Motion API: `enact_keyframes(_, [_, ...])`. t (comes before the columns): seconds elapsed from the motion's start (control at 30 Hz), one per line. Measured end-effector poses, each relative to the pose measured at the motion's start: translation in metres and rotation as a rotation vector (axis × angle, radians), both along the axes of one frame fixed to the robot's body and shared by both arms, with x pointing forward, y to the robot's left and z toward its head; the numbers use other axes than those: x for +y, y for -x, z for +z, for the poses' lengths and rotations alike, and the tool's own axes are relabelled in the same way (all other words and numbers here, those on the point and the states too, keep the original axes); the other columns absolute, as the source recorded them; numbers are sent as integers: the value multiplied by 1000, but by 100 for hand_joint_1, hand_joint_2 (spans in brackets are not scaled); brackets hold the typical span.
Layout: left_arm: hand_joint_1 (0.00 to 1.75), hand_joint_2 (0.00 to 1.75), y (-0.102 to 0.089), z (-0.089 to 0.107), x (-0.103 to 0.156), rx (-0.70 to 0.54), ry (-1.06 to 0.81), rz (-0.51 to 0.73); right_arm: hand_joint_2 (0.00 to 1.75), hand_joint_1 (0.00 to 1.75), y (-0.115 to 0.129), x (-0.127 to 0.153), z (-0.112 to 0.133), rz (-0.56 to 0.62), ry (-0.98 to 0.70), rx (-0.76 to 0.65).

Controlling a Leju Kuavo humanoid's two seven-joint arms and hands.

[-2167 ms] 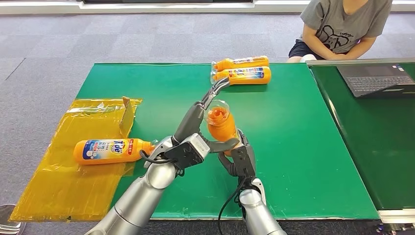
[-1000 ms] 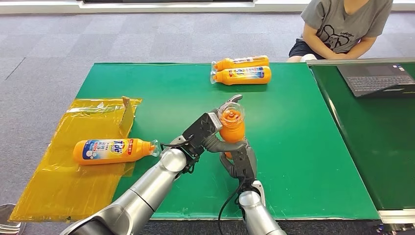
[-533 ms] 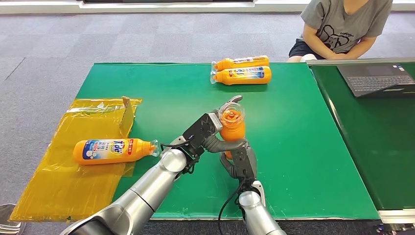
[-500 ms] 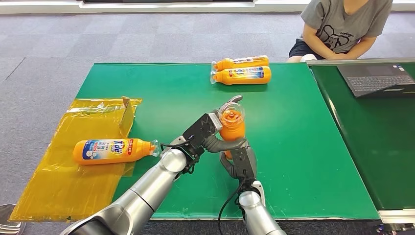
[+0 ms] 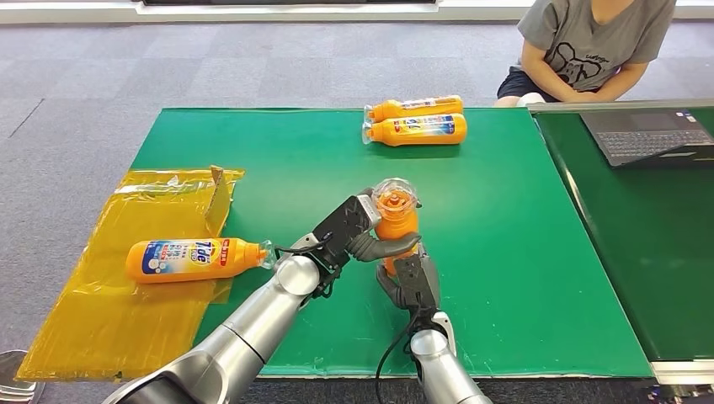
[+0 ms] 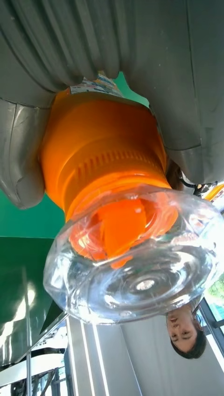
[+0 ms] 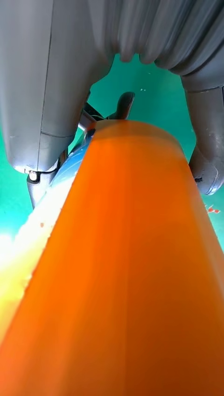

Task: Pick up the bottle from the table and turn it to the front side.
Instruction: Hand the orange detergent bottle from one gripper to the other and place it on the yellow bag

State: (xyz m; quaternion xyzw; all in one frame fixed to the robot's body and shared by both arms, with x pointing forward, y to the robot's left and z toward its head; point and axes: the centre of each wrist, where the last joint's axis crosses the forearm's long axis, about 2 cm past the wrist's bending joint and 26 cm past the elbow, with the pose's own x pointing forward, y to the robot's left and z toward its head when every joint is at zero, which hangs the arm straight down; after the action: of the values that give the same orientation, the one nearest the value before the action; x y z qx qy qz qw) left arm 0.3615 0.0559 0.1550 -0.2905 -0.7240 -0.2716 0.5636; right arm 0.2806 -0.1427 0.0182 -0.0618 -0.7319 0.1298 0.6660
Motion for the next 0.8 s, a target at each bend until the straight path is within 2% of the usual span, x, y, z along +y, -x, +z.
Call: enact_keyframes(0.8, [175, 175, -1, 0, 1, -29, -11, 38, 175, 175, 0, 0, 0, -4, 9, 0])
